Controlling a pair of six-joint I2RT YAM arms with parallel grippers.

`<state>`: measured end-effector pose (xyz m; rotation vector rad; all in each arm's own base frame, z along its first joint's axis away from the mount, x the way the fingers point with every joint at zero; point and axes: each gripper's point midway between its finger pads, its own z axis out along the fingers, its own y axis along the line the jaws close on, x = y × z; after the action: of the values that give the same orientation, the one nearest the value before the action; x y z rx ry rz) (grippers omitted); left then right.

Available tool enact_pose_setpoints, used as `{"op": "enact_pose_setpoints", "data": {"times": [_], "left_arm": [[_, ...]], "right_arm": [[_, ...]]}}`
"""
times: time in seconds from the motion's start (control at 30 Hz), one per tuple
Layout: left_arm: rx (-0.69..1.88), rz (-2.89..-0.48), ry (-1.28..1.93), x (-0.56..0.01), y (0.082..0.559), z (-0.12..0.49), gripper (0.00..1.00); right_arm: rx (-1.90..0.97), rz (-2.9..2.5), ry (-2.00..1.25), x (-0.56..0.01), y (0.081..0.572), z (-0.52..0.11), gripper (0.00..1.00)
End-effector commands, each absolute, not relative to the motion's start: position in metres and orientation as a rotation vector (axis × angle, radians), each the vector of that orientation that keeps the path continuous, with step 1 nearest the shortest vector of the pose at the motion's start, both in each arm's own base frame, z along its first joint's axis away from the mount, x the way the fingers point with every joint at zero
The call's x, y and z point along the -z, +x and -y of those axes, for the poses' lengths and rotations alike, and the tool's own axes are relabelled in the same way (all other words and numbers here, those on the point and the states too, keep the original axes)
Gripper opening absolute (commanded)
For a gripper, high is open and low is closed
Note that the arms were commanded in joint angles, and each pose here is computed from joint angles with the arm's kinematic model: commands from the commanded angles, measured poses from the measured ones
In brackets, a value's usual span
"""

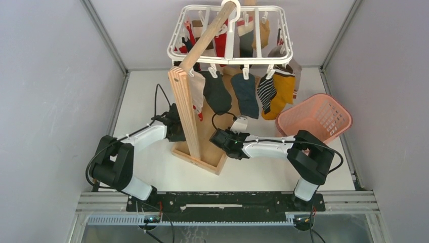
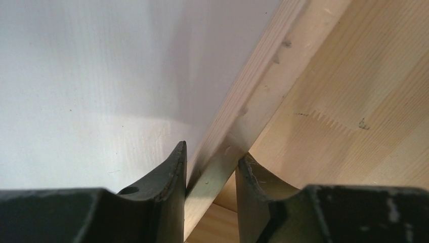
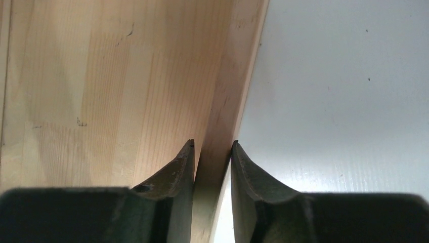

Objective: Remove the socks clipped to the hanger
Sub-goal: Adjust the clothesline at the center of the board.

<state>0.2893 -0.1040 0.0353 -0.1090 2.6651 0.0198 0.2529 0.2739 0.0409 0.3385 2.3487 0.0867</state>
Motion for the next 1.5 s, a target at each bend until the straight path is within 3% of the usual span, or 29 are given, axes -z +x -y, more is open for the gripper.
{"op": "enact_pose_setpoints", "data": {"times": [0.0, 0.13, 0.23, 0.37, 0.63, 0.83, 1.13, 1.47], "left_arm": [[-0.052, -2.179, -0.614, -0.111, 0.381, 0.058, 0.31], [-0.078, -2.156, -0.627, -0.126, 0.365, 0.046, 0.52], [-0.089, -2.129, -0.651, -0.139, 0.352, 0.039, 0.62], [-0.088, -2.098, -0.675, -0.156, 0.338, 0.032, 0.78], [-0.052, -2.049, -0.720, -0.171, 0.311, 0.023, 0.79], [-0.073, -2.028, -0.784, -0.156, 0.287, 0.011, 0.80], [-0.018, -2.009, -0.808, -0.145, 0.262, 0.009, 0.80], [0.012, -1.996, -0.823, -0.136, 0.250, 0.007, 0.80]], "right_arm": [[-0.295, -2.406, 0.097, -0.098, 0.198, -0.302, 0.45], [-0.281, -2.358, -0.037, -0.113, 0.190, -0.300, 0.70], [-0.315, -2.301, -0.221, -0.126, 0.177, -0.313, 0.76], [-0.399, -2.199, -0.470, -0.143, 0.157, -0.341, 0.77], [-0.480, -1.965, -0.621, -0.195, 0.171, -0.388, 0.76], [-0.546, -1.832, -0.578, -0.242, 0.201, -0.414, 0.69], [-0.654, -1.686, -0.566, -0.283, 0.239, -0.436, 0.75], [-0.765, -1.594, -0.628, -0.306, 0.233, -0.462, 0.76]]}}
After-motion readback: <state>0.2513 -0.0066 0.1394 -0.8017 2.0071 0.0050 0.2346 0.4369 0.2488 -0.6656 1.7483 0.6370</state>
